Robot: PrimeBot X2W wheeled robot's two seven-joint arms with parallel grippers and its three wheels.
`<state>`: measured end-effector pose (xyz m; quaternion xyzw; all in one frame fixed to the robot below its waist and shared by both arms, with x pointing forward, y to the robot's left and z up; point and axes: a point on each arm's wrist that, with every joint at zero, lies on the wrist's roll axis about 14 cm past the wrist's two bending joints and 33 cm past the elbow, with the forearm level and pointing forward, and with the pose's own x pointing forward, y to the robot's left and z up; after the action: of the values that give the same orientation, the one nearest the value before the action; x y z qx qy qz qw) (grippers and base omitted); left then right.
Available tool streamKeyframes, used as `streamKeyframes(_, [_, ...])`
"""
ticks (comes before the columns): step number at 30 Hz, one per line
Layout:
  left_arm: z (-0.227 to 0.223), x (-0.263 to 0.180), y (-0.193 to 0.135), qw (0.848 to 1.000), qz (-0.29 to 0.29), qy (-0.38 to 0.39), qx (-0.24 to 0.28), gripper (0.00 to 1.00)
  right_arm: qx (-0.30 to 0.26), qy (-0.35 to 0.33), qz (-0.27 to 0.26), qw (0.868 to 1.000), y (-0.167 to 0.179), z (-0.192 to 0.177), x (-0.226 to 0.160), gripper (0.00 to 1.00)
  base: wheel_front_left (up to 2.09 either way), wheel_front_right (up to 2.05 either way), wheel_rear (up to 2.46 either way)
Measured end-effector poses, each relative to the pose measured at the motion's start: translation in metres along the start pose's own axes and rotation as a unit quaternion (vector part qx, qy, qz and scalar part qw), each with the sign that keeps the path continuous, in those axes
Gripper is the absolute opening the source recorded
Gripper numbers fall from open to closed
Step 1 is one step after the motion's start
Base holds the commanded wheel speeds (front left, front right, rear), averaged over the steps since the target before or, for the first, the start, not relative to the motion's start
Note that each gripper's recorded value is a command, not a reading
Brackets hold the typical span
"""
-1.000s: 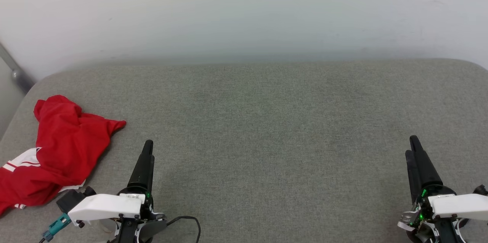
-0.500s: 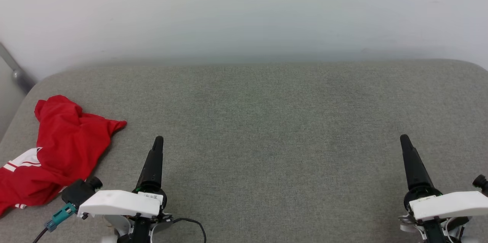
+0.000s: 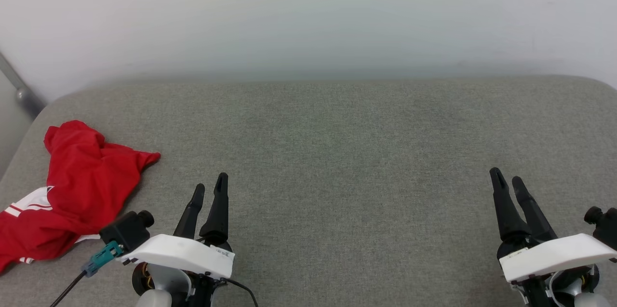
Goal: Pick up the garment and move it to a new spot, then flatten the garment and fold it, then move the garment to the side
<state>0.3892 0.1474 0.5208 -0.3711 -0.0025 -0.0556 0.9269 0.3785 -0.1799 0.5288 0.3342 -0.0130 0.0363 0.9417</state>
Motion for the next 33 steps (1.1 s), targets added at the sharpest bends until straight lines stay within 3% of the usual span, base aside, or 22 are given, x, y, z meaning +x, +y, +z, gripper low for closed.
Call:
streamKeyframes(19, [-0.002, 0.000, -0.002, 0.987, -0.002, 0.000, 0.161, 1.00, -0.138, 0.012, 0.018, 0.990, 0.012, -0.001, -0.002, 1.00, 0.00, 0.00, 0.00])
streamKeyframes(33, [-0.003, -0.002, -0.004, 0.971, -0.010, -0.006, 0.238, 1.00, -0.212, 0.009, 0.023, 0.977, 0.016, 0.001, -0.003, 1.00, 0.00, 0.00, 0.00])
